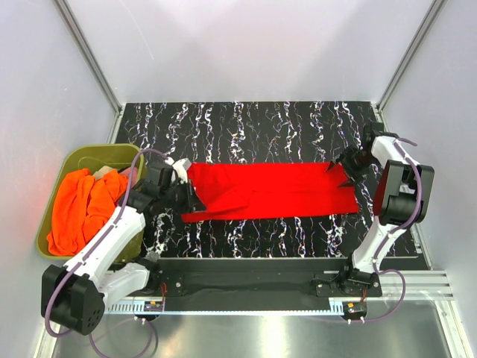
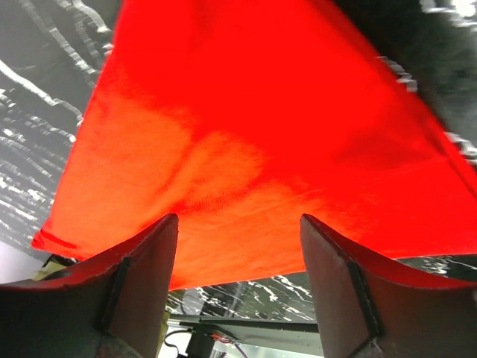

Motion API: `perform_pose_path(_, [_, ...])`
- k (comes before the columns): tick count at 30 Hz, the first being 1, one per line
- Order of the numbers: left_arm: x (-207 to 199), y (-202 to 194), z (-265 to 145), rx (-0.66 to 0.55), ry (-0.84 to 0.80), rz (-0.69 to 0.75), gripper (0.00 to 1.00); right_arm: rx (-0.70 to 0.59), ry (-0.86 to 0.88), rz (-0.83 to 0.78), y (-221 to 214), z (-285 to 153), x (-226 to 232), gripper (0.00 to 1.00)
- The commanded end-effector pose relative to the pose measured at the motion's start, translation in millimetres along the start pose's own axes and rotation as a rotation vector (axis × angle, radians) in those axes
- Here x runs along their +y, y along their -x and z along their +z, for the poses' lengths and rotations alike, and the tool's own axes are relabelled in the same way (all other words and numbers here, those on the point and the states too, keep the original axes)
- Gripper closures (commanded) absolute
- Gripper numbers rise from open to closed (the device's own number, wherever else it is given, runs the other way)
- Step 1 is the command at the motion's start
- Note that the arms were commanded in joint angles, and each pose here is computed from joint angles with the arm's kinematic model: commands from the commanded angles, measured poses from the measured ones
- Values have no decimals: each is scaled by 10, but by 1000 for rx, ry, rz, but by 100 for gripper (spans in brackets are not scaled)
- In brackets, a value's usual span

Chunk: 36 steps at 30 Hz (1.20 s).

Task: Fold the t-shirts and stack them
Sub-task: Fold the tshirt

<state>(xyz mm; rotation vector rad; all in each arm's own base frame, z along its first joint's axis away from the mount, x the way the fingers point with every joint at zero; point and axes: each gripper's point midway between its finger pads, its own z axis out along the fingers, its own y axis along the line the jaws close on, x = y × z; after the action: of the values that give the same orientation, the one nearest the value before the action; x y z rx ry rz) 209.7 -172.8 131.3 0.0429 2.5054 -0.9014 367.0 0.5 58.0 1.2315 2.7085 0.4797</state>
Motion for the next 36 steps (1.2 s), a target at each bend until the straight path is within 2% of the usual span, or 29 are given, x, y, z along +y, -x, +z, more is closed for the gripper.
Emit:
perform_pose_path(1, [124, -63, -51, -4, 69, -31, 100, -71, -7, 2, 104, -168, -78, 28])
perform_pose_path(10, [193, -115, 12, 64, 78, -43, 96, -130, -49, -43, 291, -250, -186, 30])
perform_pose_path(14, [203, -91, 78, 85, 76, -40, 100, -110, -66, -19, 248, -192, -284, 33])
perform_pose_path(15, [181, -46, 78, 76, 71, -35, 100, -106, -72, -11, 249, -179, -327, 35])
perform_pose_path(16, [182, -19, 83, 72, 77, -28, 100, -101, -78, -3, 231, -160, -374, 45])
perform_pose_path(19, [135, 137, 61, 39, 81, -15, 100, -112, -84, 15, 258, -179, -486, 53])
perform_pose_path(24, [6, 369, 25, -6, 60, 19, 100, -120, -80, 28, 282, -180, -552, 53])
perform_pose_path(36, [-49, 442, 28, -8, 41, 29, 100, -148, -53, 32, 442, -35, -641, 56])
